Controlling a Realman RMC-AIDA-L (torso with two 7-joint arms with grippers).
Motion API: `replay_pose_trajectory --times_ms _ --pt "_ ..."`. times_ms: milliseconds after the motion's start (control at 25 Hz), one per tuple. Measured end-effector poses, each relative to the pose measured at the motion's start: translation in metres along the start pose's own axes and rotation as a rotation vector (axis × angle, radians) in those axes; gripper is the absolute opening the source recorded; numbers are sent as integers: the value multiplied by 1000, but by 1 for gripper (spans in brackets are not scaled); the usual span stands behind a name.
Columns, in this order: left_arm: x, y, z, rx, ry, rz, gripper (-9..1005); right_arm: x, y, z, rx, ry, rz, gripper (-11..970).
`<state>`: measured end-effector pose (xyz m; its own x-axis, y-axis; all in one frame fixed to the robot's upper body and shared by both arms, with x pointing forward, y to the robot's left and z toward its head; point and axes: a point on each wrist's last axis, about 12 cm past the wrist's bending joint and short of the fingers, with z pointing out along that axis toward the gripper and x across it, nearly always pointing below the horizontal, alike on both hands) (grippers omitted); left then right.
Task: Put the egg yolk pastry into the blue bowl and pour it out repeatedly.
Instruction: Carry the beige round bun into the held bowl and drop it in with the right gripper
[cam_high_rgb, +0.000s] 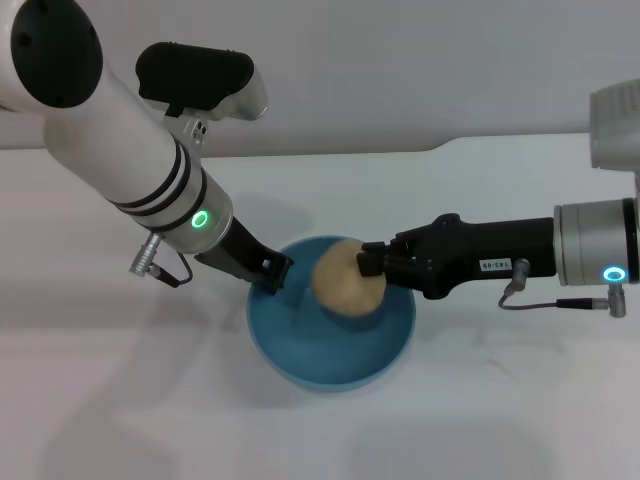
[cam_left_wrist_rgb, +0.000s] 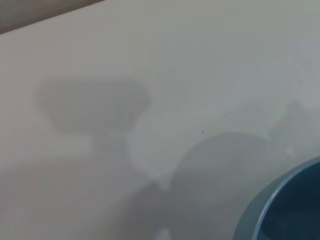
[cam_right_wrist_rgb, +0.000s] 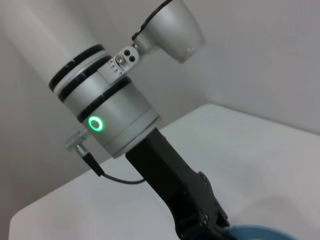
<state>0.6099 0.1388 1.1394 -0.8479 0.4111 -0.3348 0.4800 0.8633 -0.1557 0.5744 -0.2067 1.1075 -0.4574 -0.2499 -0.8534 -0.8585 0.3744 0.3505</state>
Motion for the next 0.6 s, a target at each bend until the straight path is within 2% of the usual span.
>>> replay_pose_trajectory --times_ms 200,400,600 --pt "-1 -2 -1 8 -1 -2 18 -3 -2 2 10 25 16 38" --pt "-2 -2 -1 8 -5 0 18 -9 -2 -2 23 4 -7 263" --pt "-2 -2 1 2 -20 14 17 -17 -11 -25 102 -99 12 434"
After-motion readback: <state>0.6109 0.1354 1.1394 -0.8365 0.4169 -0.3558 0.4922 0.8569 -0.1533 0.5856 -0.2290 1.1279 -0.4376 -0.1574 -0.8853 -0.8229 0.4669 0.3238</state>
